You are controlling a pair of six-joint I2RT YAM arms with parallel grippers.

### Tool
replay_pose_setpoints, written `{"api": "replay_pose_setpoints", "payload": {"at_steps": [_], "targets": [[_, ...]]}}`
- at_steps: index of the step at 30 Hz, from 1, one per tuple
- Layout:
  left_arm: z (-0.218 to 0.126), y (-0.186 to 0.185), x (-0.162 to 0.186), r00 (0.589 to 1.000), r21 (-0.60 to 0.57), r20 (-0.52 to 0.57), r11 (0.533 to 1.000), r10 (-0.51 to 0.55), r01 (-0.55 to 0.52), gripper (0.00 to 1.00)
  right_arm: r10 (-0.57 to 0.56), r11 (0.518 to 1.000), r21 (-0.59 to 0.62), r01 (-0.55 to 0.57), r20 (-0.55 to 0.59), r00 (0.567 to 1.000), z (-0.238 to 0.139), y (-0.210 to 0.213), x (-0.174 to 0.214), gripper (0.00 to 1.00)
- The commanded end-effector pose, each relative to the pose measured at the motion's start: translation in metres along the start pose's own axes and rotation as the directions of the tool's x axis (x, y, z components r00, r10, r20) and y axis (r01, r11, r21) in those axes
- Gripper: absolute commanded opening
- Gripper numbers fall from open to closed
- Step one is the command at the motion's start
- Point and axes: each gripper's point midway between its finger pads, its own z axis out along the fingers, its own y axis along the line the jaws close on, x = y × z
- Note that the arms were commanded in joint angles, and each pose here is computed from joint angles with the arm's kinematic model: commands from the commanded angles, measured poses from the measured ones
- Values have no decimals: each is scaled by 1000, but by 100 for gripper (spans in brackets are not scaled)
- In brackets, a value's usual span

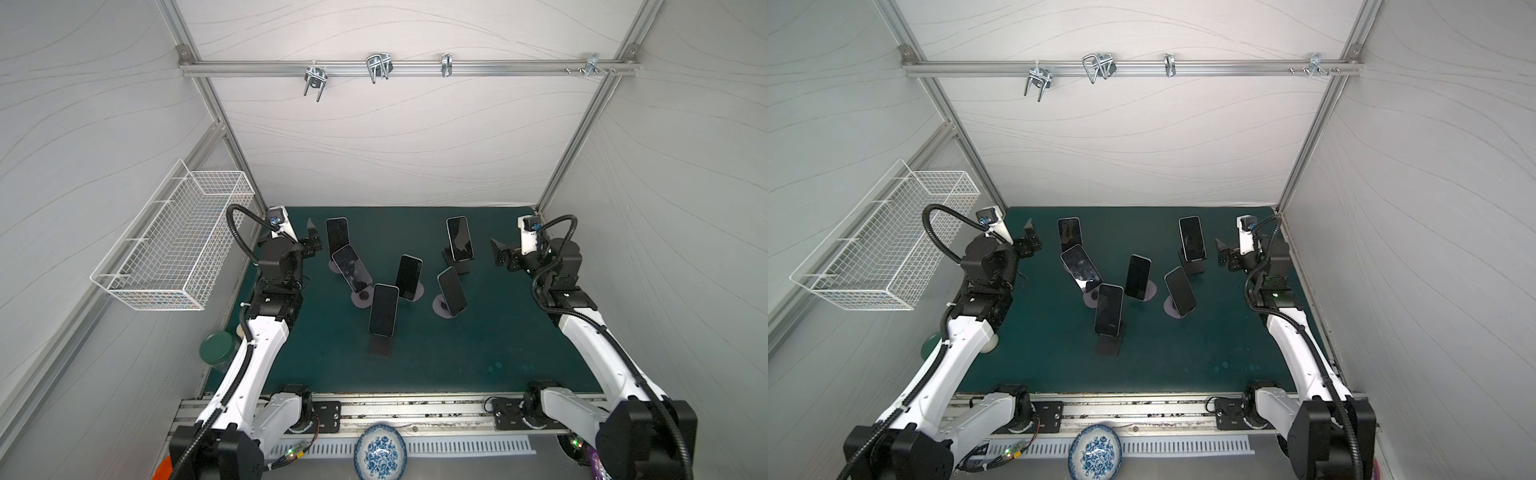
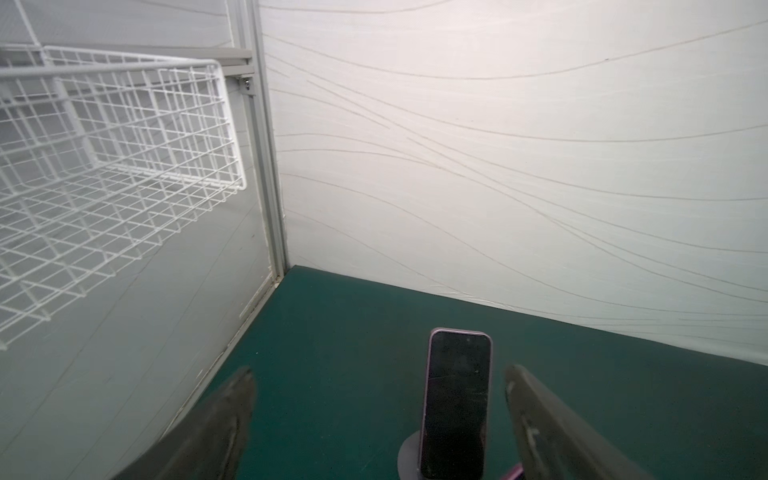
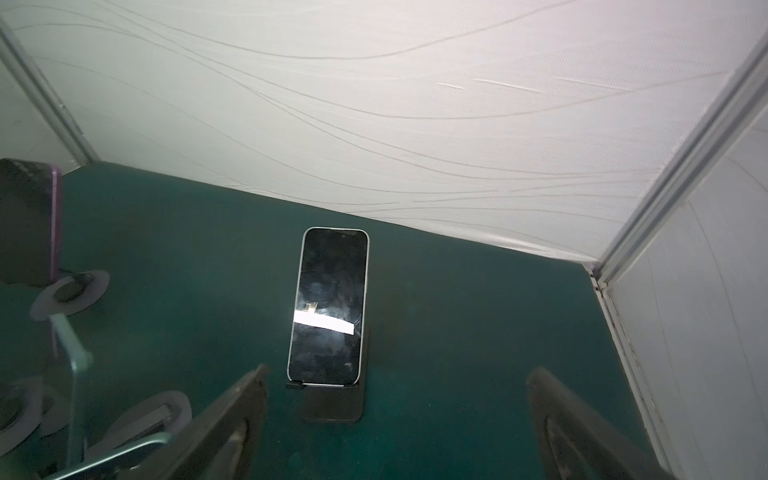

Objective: Remove the phone from the phone stand

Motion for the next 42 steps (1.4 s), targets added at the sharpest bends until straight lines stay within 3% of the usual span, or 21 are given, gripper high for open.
{"api": "replay_pose_setpoints", "payload": {"at_steps": [1,7,11,16,22,26,32,37,42], "targets": [[-13,-20,-28,998,85,37,995,43,-46,94,-58,992,-111,59,11,998,-11,23,-17,99],[-28,-58,-45,980,204,54,959,190,-197,95,-49,990,-128,51,16,999,-24,31,-39,99],[-43,-87,-46,964,310,65,913,257,-264,95,27,990,-136,-26,5,1000,-34,35,-48,99],[-64,-118,-38,961,440,57,857,271,-268,95,116,980,-158,-118,-25,993,-42,40,-54,99],[-77,-139,-26,953,528,40,803,302,-276,95,150,962,-225,-155,-39,988,-48,54,-51,99],[-86,-160,-20,929,584,66,741,363,-331,96,157,948,-266,-177,-96,983,-48,65,-44,99],[-99,-186,-9,924,657,65,681,377,-324,96,143,936,-291,-198,-201,969,-59,85,-32,99],[-110,-195,1,945,704,-9,673,327,-226,96,103,919,-347,-185,-241,965,-76,111,-24,98],[-132,-202,16,934,775,-30,598,356,-203,96,21,917,-383,-113,-237,971,-81,128,-1,95]]}}
